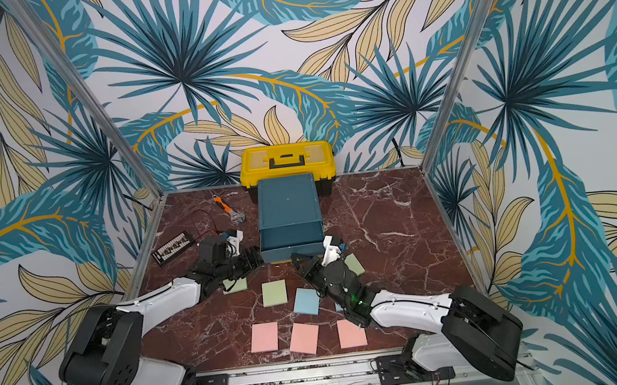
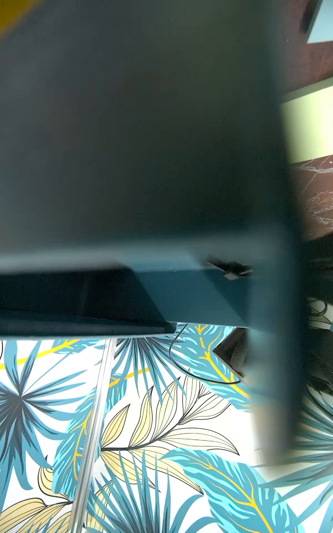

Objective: Please put the sticky notes in the drawer by color
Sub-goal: Open the drawer in the storage box.

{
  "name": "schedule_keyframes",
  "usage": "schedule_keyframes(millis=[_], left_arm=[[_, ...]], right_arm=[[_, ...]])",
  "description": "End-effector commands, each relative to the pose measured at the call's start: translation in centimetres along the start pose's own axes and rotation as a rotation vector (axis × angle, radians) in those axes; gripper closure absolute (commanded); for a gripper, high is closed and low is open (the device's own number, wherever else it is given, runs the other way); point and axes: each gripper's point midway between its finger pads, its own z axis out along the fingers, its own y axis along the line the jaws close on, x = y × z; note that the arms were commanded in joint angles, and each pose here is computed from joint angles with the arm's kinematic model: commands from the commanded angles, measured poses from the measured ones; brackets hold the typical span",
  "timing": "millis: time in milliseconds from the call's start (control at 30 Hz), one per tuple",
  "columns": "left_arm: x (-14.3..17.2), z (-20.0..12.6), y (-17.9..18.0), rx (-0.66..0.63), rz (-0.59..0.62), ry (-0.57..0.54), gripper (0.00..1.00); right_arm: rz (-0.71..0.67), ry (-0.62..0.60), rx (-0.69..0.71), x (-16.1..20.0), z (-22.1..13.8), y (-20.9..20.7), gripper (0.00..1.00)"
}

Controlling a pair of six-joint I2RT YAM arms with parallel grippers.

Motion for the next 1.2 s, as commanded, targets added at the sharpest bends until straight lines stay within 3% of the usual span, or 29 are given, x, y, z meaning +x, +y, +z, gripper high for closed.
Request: schedule_keyframes(millis=[0,300,1167], left_arm=[[-1.6,0.1,-1.7,0.066,0.025,-0.056,0.27],[-2.9,0.0,-0.5,0.020,-0.008,-0.149,0.30],[-3.9,1.1,1.3,-0.051,-0.014,-0.196,0.32]], right_arm=[[-0.033,0.027,0.038,0.5,-0.3,-0.6,0.99],[-0.029,0.040,0.042,0.8,-0.5,-0.7,0.99],[-0.010,0.054,0.063,1.6,-1.5,-1.5,0.99]])
